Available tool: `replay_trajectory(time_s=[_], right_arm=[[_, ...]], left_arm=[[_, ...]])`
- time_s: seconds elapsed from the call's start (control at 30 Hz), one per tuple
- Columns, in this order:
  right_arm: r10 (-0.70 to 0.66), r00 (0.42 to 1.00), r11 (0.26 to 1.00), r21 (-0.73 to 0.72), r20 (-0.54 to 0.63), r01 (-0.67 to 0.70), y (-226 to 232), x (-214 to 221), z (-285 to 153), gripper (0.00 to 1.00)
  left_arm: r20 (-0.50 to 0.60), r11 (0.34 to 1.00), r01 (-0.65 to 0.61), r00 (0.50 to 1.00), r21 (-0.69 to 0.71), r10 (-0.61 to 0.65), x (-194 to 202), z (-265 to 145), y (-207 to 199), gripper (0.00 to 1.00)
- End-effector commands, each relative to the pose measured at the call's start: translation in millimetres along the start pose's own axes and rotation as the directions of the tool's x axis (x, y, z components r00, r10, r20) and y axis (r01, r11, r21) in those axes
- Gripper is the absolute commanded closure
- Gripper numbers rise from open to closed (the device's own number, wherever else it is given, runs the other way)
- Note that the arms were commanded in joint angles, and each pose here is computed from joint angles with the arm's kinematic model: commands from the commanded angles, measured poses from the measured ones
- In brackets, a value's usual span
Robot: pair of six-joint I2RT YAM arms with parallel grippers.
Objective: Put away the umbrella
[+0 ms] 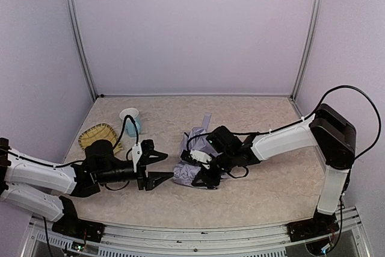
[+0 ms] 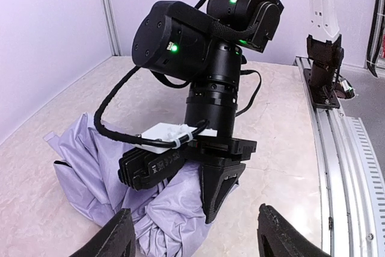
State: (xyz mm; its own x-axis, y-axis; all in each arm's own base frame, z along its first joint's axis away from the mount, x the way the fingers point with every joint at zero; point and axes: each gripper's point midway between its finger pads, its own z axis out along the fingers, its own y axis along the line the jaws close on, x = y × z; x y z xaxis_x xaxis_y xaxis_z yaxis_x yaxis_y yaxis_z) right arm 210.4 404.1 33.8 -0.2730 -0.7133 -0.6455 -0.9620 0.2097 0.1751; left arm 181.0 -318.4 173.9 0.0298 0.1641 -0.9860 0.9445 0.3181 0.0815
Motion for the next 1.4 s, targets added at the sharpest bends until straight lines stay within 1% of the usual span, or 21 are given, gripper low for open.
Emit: replay_trajectory(time_s=[0.0, 0.23, 0.33, 0.43, 0.53, 0.63, 0.73, 0.8, 0.87, 0.97, 1.03, 1.1, 1.23, 1.3, 1.37], right_arm=[[0.31, 0.896, 0.931, -0.087, -0.316, -0.353, 36, 94, 8, 0.71], [0.359, 0.859, 0.869, -0.204, -0.364, -0.45, 57, 101, 13, 0.71], [0.377, 0.846, 0.841, -0.244, -0.377, -0.483, 58, 102, 12, 0.71], [0.386, 0.85, 0.823, -0.282, -0.359, -0.493, 54, 98, 7, 0.71], [0.387, 0.858, 0.798, -0.344, -0.337, -0.495, 54, 92, 1, 0.72], [0.371, 0.864, 0.79, -0.373, -0.34, -0.486, 52, 87, -6, 0.73], [0.347, 0.883, 0.783, -0.42, -0.317, -0.458, 55, 77, -13, 0.72], [0.34, 0.887, 0.774, -0.442, -0.312, -0.453, 57, 72, -15, 0.72], [0.337, 0.887, 0.764, -0.458, -0.316, -0.453, 58, 69, -15, 0.72], [0.333, 0.88, 0.751, -0.469, -0.339, -0.465, 58, 70, -12, 0.72], [0.331, 0.879, 0.735, -0.49, -0.344, -0.468, 58, 68, -9, 0.71], [0.336, 0.873, 0.718, -0.504, -0.353, -0.48, 57, 66, -5, 0.71], [0.347, 0.874, 0.696, -0.531, -0.339, -0.482, 51, 54, 2, 0.71], [0.358, 0.877, 0.699, -0.53, -0.322, -0.48, 44, 49, 3, 0.71], [0.384, 0.874, 0.698, -0.526, -0.299, -0.486, 37, 44, 3, 0.68]], left_arm=[[-0.003, 0.995, -0.045, 0.999, -0.094, 0.045, -3, -1, -3, 0.32], [-0.096, 0.983, -0.181, 0.98, -0.039, 0.177, 10, 6, -38, 0.31], [-0.121, 0.971, -0.239, 0.964, -0.025, 0.235, 15, 8, -47, 0.28], [-0.154, 0.963, -0.269, 0.952, -0.021, 0.263, 13, 13, -48, 0.25], [-0.146, 0.953, -0.303, 0.942, 0.018, 0.302, 17, 15, -54, 0.22], [-0.16, 0.926, -0.365, 0.913, 0.097, 0.376, 33, 23, -62, 0.22], [-0.216, 0.901, -0.392, 0.878, 0.187, 0.427, 54, 38, -71, 0.23], [-0.264, 0.883, -0.431, 0.844, 0.185, 0.467, 70, 48, -64, 0.23], [-0.287, 0.871, -0.461, 0.823, 0.171, 0.491, 79, 56, -53, 0.23], [-0.3, 0.868, -0.472, 0.815, 0.156, 0.497, 87, 62, -42, 0.24], [-0.27, 0.859, -0.492, 0.816, 0.14, 0.511, 83, 63, -38, 0.23], [-0.269, 0.86, -0.483, 0.817, 0.166, 0.511, 90, 66, -37, 0.23], [-0.319, 0.877, -0.422, 0.819, 0.23, 0.478, 114, 76, -37, 0.25], [-0.325, 0.89, -0.375, 0.834, 0.261, 0.447, 125, 77, -44, 0.28], [-0.343, 0.907, -0.319, 0.849, 0.276, 0.403, 135, 77, -50, 0.3]])
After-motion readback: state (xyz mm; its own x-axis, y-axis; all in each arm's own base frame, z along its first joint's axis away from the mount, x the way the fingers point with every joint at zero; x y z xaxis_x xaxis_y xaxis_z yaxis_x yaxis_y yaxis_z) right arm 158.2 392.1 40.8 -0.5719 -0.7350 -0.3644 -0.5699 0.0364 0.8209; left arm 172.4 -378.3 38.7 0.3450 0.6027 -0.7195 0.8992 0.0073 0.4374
